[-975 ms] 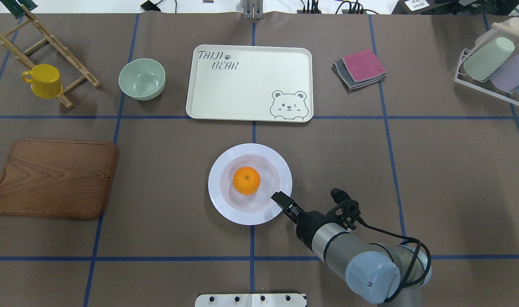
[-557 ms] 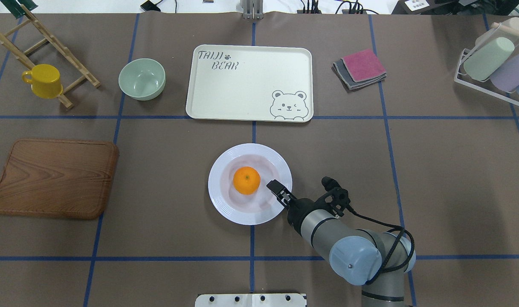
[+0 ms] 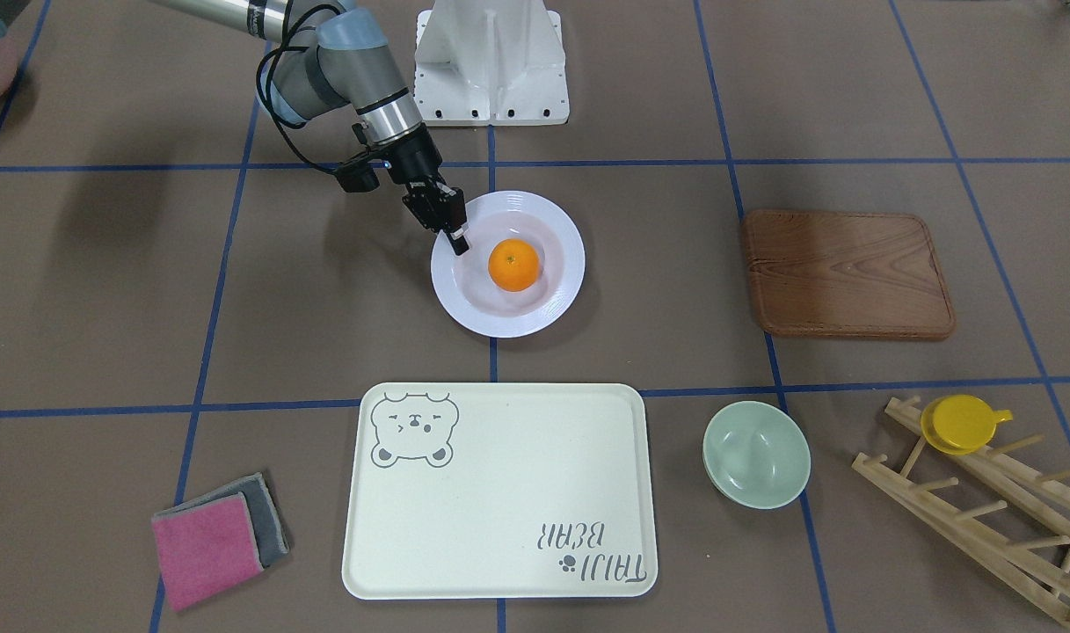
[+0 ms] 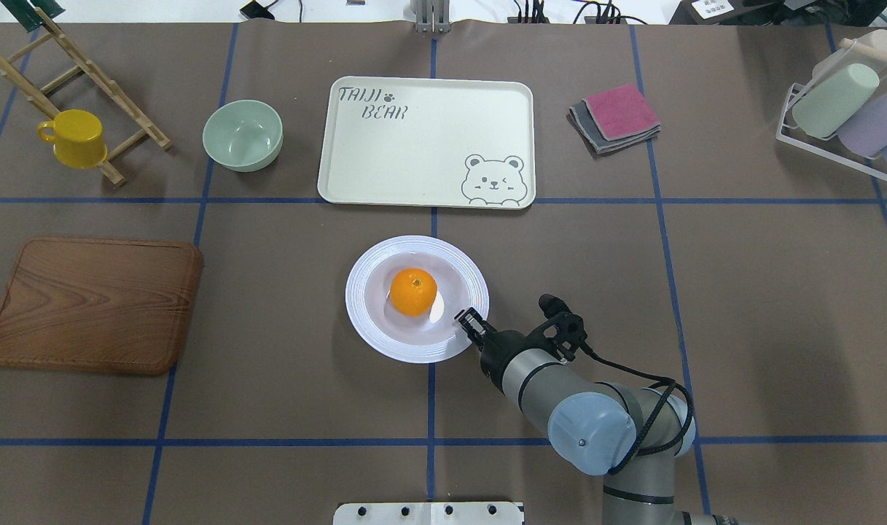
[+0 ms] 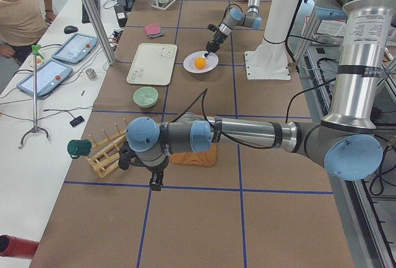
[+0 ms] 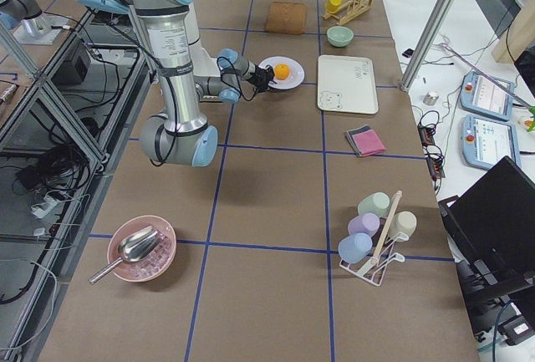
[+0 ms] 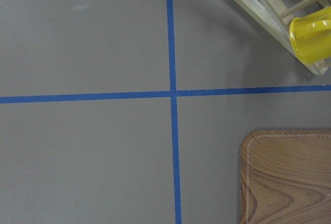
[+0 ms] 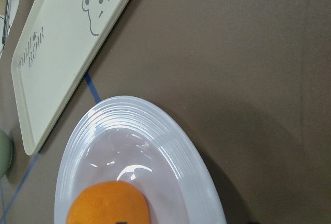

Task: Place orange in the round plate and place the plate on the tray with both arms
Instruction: 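Push the plate with the right gripper toward the bear tray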

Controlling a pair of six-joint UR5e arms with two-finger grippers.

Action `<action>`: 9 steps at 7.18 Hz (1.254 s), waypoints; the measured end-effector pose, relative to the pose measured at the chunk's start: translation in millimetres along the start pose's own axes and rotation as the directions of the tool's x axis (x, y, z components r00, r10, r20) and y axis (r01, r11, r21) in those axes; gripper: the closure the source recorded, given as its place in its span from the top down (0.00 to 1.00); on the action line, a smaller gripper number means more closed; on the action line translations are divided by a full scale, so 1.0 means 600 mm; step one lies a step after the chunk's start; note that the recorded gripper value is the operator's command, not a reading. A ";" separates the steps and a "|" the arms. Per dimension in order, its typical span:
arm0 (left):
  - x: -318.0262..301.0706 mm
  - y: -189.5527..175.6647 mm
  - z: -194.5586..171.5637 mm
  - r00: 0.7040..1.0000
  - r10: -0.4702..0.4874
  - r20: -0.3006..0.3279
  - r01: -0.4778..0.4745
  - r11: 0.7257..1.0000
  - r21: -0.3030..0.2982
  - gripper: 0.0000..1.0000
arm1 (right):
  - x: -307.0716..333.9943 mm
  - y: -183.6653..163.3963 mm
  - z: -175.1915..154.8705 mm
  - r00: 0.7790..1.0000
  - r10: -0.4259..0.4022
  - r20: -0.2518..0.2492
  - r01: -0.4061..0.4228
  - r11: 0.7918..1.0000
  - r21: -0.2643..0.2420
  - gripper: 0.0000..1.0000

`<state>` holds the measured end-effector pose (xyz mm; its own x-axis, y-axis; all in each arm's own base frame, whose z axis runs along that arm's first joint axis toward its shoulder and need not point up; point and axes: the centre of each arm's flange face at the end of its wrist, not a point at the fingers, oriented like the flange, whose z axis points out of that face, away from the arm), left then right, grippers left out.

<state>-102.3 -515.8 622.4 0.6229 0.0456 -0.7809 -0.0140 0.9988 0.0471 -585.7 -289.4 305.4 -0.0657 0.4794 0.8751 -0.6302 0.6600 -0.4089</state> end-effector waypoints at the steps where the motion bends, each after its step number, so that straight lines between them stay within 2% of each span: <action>1: -0.002 0.003 0.002 1.000 -0.003 -0.001 0.003 1.000 -0.002 1.00 | -0.016 -0.004 -0.010 1.000 0.011 0.020 -0.011 1.000 -0.005 0.00; 5: 0.001 0.028 0.002 1.000 0.001 0.006 -0.001 1.000 0.002 1.00 | -0.103 -0.054 -0.056 0.990 0.065 0.126 -0.067 0.998 0.008 0.00; 7: 0.014 0.063 -0.010 0.998 0.026 0.053 -0.027 1.000 0.013 1.00 | -0.139 -0.095 -0.069 0.976 0.098 0.197 -0.103 0.995 0.012 0.00; 8: 0.017 0.071 -0.014 0.995 0.039 0.088 -0.041 0.999 0.017 1.00 | -0.158 -0.126 -0.065 0.969 0.106 0.223 -0.117 0.993 0.034 0.00; 9: 0.019 0.074 -0.016 0.993 0.046 0.104 -0.049 0.999 0.019 1.00 | -0.179 -0.153 -0.038 0.967 0.105 0.234 -0.124 0.990 0.069 0.00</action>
<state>-103.4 -470.8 609.9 0.6999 0.0896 -0.7086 -0.0293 0.9949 0.0968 -503.3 -388.3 243.3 -0.3103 0.3974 0.8636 -0.6694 0.5538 -0.4953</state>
